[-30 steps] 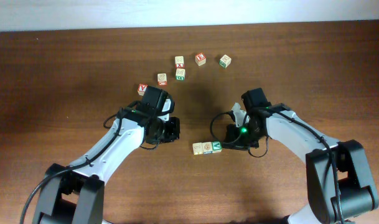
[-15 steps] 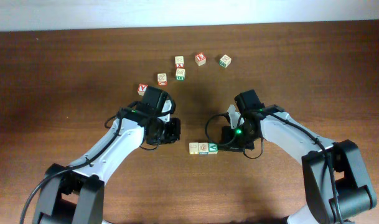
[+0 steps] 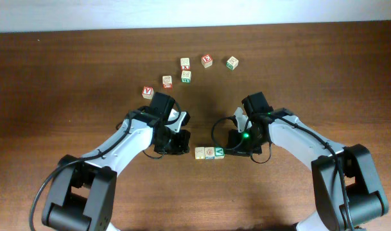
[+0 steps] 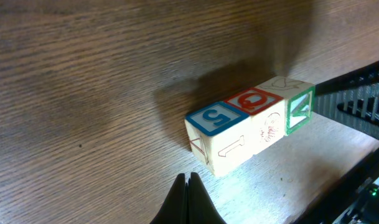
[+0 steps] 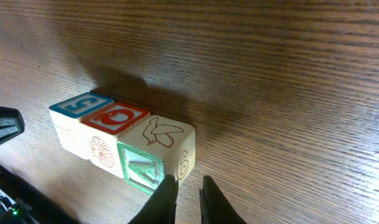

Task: Rotate 3 blocks
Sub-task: 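Bring the left and right grippers to opposite ends of the row, then squeeze the row of blocks between both grippers from its ends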

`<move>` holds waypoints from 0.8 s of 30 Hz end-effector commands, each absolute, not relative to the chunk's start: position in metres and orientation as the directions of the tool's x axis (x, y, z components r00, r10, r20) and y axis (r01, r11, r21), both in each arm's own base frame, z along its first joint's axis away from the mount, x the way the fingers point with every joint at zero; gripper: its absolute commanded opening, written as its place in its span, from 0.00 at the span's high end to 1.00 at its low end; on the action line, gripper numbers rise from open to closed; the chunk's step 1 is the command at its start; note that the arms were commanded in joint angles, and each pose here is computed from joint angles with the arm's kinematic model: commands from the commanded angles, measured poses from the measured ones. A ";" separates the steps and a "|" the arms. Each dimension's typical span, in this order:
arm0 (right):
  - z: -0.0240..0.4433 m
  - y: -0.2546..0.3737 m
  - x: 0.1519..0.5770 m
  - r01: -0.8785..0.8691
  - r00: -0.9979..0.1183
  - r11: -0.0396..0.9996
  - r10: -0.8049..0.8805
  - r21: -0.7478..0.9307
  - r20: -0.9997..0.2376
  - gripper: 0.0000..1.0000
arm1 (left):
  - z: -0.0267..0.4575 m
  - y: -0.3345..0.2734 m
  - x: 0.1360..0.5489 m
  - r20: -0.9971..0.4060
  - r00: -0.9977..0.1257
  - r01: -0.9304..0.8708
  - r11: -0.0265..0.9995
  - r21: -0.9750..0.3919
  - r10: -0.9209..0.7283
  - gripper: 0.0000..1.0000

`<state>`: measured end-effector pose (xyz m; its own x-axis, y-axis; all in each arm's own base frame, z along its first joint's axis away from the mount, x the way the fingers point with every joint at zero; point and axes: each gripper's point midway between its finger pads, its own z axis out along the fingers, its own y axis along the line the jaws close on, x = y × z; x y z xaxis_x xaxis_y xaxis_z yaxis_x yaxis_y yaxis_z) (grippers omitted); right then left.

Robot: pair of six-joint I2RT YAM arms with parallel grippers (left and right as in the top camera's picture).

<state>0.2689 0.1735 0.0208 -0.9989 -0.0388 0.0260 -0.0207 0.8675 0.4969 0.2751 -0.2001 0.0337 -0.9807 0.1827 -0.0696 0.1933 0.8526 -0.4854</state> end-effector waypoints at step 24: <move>0.015 0.176 0.263 -0.018 -0.998 0.865 -0.050 0.502 0.050 0.85 | 0.014 -0.225 0.263 -0.006 -0.984 0.155 0.847 -0.508 0.177 1.00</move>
